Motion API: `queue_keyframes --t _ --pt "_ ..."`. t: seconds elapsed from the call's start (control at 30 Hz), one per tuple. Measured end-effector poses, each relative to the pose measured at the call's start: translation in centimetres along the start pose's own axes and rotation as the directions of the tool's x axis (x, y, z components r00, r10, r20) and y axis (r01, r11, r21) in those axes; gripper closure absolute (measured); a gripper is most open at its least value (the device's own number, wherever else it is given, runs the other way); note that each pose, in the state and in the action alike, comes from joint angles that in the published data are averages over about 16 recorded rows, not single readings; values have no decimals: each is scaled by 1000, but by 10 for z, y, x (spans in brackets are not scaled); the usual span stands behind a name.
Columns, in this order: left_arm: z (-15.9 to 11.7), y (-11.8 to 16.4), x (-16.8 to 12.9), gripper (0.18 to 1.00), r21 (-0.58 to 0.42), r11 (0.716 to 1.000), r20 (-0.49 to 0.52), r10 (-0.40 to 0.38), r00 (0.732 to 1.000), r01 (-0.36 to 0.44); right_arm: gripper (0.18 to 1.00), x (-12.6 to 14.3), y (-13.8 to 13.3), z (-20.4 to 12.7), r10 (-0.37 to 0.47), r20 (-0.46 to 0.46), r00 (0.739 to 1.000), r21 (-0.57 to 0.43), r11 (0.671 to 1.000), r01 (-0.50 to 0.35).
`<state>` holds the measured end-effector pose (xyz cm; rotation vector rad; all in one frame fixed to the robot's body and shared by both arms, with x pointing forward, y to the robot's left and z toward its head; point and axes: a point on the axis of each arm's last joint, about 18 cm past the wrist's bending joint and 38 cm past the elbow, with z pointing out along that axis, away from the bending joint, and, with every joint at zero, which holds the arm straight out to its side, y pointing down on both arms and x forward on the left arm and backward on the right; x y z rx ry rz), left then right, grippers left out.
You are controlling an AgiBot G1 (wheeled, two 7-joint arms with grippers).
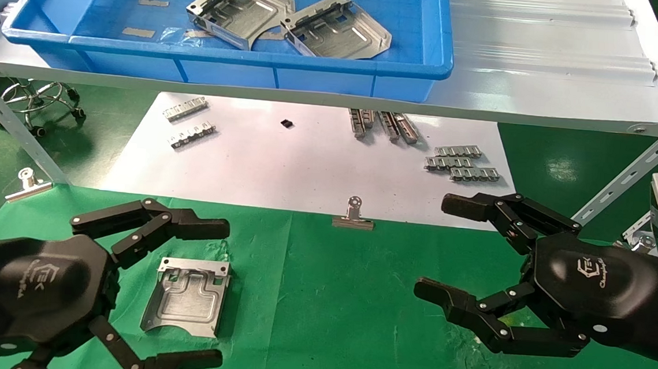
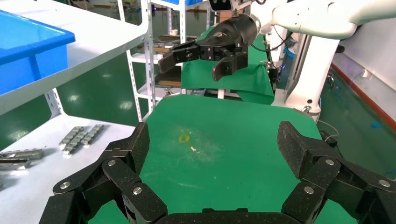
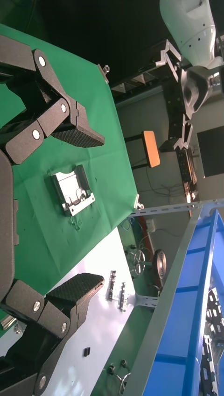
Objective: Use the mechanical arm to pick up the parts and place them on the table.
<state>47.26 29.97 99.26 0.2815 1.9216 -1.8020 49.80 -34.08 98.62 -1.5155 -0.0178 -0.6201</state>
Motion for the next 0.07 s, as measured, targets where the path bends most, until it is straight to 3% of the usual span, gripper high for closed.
queue_keyframes --t 0.07 --pt "0 -1 1 183 2 1000 0 -1 1000 1 178 0 0 0 0 0 1000 0 1000 0"
